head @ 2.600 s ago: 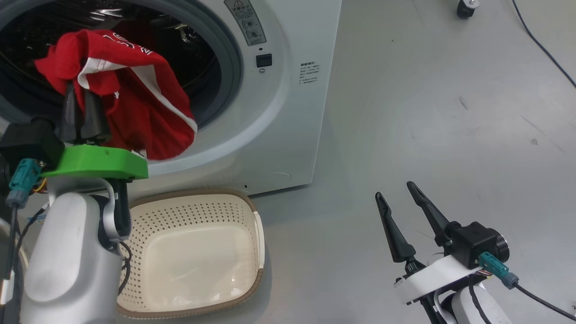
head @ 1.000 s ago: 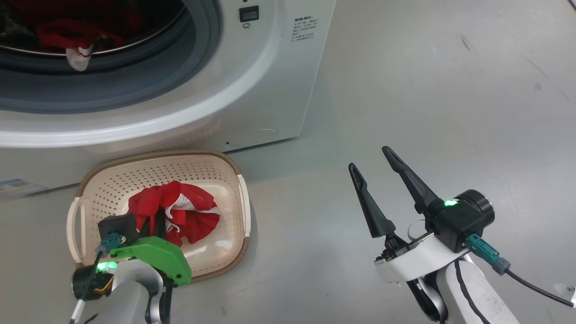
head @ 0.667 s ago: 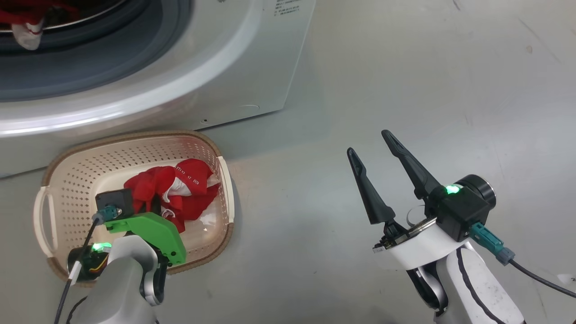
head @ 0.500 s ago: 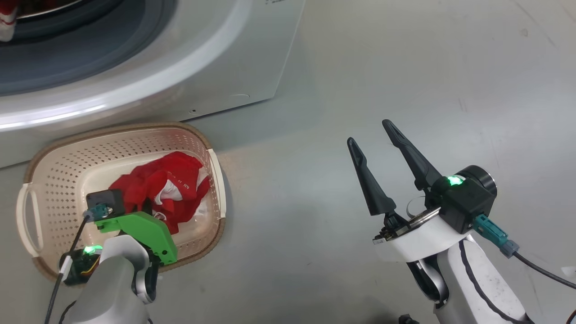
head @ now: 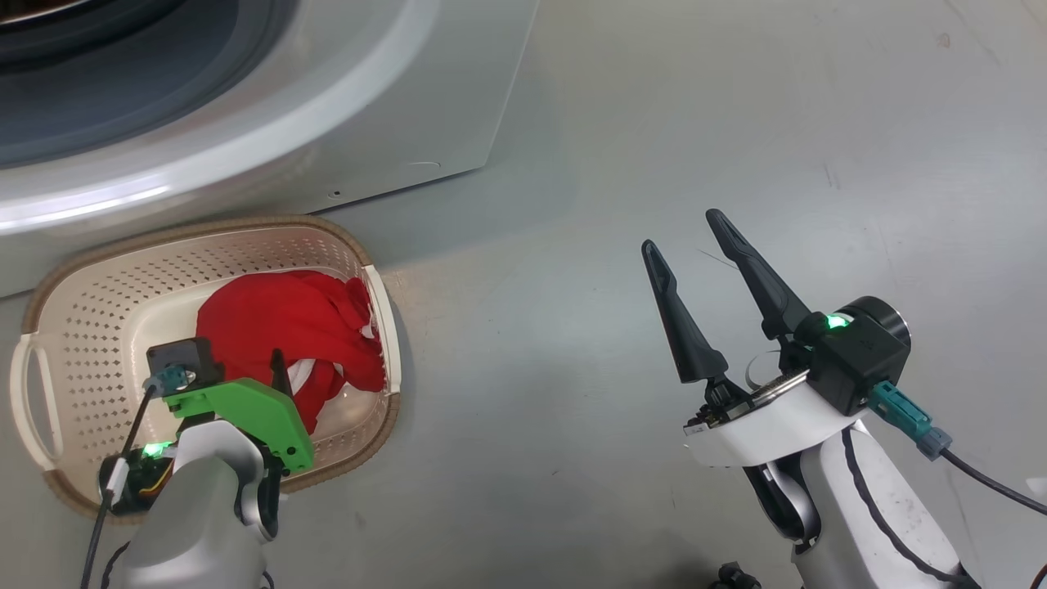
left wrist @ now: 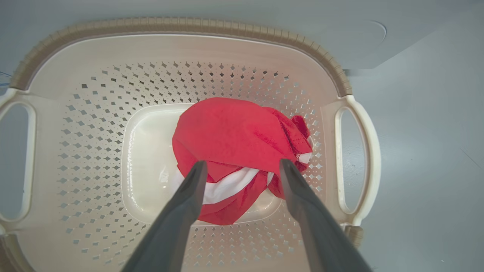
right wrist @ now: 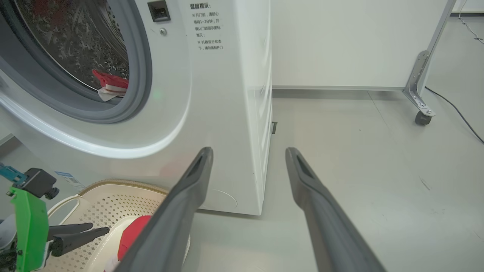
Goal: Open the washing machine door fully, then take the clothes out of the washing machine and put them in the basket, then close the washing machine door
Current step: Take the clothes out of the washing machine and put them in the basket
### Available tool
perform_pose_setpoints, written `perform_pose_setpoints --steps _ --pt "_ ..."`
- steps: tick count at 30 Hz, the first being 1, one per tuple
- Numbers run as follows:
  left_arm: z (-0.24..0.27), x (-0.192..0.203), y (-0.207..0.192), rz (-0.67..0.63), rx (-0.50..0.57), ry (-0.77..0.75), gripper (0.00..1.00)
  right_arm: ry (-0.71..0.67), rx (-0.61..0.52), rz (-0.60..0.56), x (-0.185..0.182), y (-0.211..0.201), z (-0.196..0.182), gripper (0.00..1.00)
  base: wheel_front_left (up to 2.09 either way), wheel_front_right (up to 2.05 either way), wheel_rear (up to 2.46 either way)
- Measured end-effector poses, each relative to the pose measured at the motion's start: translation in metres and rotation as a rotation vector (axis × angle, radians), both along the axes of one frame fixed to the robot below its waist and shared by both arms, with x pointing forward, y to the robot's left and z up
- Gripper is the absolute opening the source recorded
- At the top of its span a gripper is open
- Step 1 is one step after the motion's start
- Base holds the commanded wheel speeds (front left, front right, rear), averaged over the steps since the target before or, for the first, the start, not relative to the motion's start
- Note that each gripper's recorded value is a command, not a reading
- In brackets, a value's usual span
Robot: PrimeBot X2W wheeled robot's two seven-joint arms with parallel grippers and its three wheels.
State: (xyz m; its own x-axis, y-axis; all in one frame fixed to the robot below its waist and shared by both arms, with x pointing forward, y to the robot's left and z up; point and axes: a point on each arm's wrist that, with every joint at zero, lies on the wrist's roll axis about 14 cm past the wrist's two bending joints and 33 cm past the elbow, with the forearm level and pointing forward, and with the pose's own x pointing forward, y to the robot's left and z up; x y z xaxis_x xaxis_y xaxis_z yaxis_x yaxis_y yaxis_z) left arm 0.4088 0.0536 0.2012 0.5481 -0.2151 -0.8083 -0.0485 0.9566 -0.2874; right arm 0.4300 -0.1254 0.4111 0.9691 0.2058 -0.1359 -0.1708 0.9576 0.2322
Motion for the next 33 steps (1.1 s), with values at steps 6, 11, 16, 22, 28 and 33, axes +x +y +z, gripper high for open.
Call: perform_pose_setpoints --steps 6,11,16,22,28,33 --pt "0.009 0.006 0.006 0.023 0.015 -0.066 1.0 -0.018 0.0 0.002 0.001 0.0 0.007 1.0 0.0 0.0 0.0" --pt "0.024 0.015 0.009 0.039 0.018 -0.148 1.0 -0.028 0.005 -0.003 -0.001 -0.001 0.013 1.0 0.0 0.0 0.0" --pt "0.04 0.022 0.011 0.047 0.01 -0.204 1.0 -0.048 0.004 -0.009 -0.003 -0.003 0.021 1.0 0.0 0.0 0.0" --pt "0.07 0.034 0.012 0.053 -0.008 -0.297 1.0 -0.057 0.004 -0.017 -0.011 -0.004 0.028 1.0 0.0 0.0 0.0" --pt "0.106 0.043 0.014 0.044 -0.027 -0.405 1.0 -0.072 0.007 -0.01 -0.019 0.0 0.036 1.0 0.0 0.0 0.0" --pt "0.166 0.064 0.017 0.058 -0.05 -0.591 1.0 -0.093 0.017 -0.001 -0.027 0.004 0.046 1.0 0.0 0.0 0.0"
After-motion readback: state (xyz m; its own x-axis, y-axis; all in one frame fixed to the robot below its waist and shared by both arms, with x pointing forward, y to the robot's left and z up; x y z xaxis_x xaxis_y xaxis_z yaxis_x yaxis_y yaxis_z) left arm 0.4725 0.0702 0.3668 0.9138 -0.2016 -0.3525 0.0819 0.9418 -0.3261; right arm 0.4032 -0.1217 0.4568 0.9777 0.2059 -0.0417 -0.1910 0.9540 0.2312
